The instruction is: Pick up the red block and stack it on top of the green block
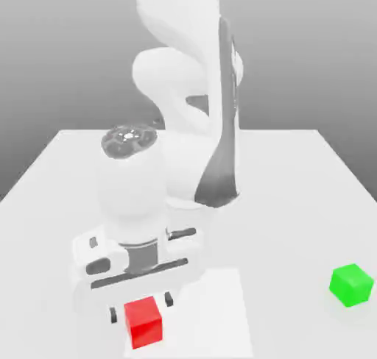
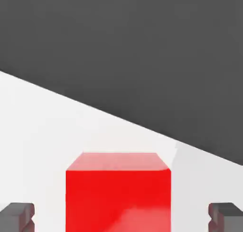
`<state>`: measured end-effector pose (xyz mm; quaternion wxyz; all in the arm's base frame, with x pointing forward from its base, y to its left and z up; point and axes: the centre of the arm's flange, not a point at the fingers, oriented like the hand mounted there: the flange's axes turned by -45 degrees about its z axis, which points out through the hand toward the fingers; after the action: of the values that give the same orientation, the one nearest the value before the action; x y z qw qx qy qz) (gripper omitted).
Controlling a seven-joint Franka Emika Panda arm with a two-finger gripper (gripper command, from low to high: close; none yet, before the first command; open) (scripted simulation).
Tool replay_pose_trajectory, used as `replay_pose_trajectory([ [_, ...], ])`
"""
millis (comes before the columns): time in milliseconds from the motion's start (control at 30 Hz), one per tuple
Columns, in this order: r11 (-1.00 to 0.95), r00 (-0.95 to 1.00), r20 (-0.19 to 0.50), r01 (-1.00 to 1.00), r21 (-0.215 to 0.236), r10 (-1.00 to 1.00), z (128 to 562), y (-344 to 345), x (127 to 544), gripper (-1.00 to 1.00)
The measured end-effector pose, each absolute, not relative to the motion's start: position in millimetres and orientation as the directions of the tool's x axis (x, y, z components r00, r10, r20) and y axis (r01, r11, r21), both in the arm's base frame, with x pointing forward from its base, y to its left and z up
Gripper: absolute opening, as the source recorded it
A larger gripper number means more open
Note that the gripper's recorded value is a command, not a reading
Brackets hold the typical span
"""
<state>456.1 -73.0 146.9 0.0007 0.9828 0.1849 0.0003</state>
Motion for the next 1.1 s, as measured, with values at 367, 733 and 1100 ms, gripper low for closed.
replay_pose_trajectory([
  [367,-0.931,0.931,0.002,0.366,0.004,0.366,182.4,-72.9,457.9,-1.00],
  [733,-0.437,0.437,0.001,0.899,-0.021,0.900,221.8,104.9,447.6,-1.00],
  [1100,0.425,-0.425,-0.001,0.905,-0.003,0.905,185.1,296.3,361.0,1.00],
])
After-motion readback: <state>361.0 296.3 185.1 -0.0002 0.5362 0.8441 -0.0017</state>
